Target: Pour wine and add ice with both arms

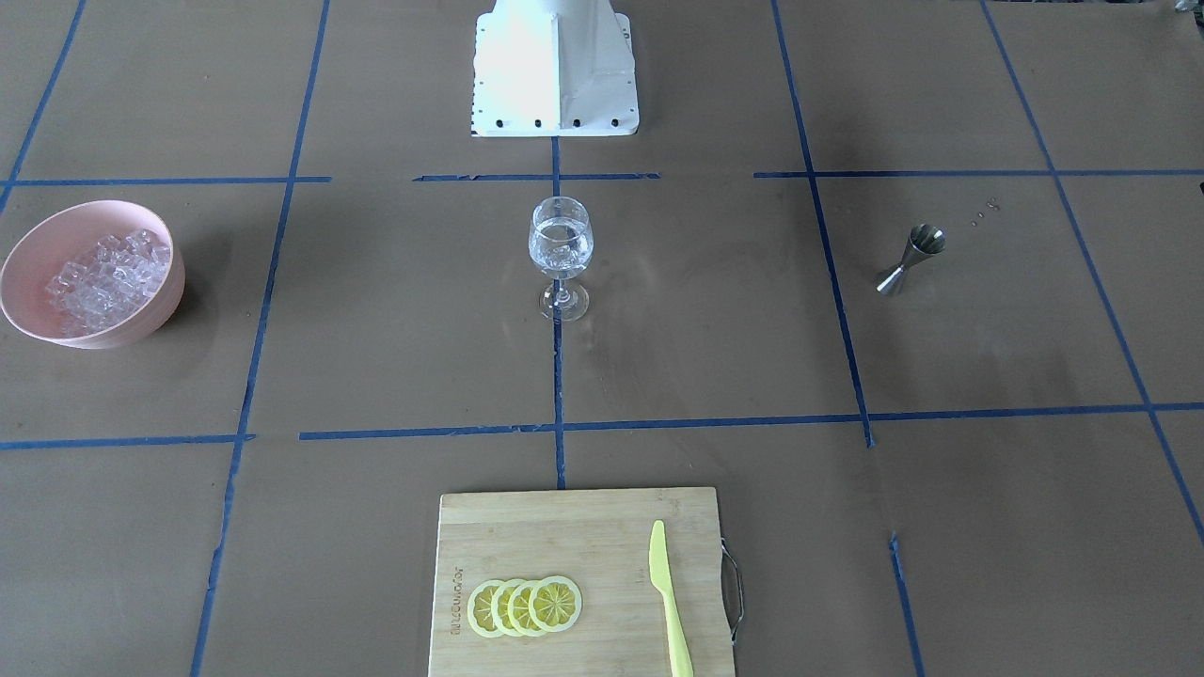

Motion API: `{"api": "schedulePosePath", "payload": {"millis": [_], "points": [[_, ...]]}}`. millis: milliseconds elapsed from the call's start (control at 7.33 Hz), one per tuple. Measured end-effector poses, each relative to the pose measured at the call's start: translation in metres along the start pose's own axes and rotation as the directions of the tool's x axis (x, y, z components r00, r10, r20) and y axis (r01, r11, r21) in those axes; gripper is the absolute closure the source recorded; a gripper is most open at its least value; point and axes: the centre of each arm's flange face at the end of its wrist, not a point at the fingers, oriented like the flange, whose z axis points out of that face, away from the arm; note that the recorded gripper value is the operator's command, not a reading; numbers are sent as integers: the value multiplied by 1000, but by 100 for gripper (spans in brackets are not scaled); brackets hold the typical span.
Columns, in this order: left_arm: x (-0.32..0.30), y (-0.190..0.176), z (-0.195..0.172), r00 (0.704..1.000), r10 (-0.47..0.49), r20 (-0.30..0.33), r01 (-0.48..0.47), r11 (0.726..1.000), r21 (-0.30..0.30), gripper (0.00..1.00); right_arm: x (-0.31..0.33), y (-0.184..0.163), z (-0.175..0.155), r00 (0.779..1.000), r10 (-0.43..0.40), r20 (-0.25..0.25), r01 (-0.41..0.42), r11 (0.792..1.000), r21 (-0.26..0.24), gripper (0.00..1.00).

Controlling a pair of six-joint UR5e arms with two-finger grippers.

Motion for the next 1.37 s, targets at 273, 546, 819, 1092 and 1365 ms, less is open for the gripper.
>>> {"api": "schedulePosePath", "payload": {"millis": [273,546,819,1092,1365], "points": [[1,-1,-9,996,20,89,-21,1000,12,0,0,0,0,1000,-2,-1,2,1000,0,0],[-1,3,-10,991,46,127,-47,999,8,0,0,1,0,1000,-2,1,2,1000,0,0],[-2,6,-9,991,56,124,-56,998,4,0,0,0,0,1000,-3,-3,3,1000,1,0],[-1,7,-8,992,57,113,-58,998,4,0,-1,-1,0,1000,-5,-5,5,1000,1,0],[-1,7,-8,992,59,111,-60,998,3,0,-4,-5,-1,1000,-5,-5,5,1000,0,0]]}}
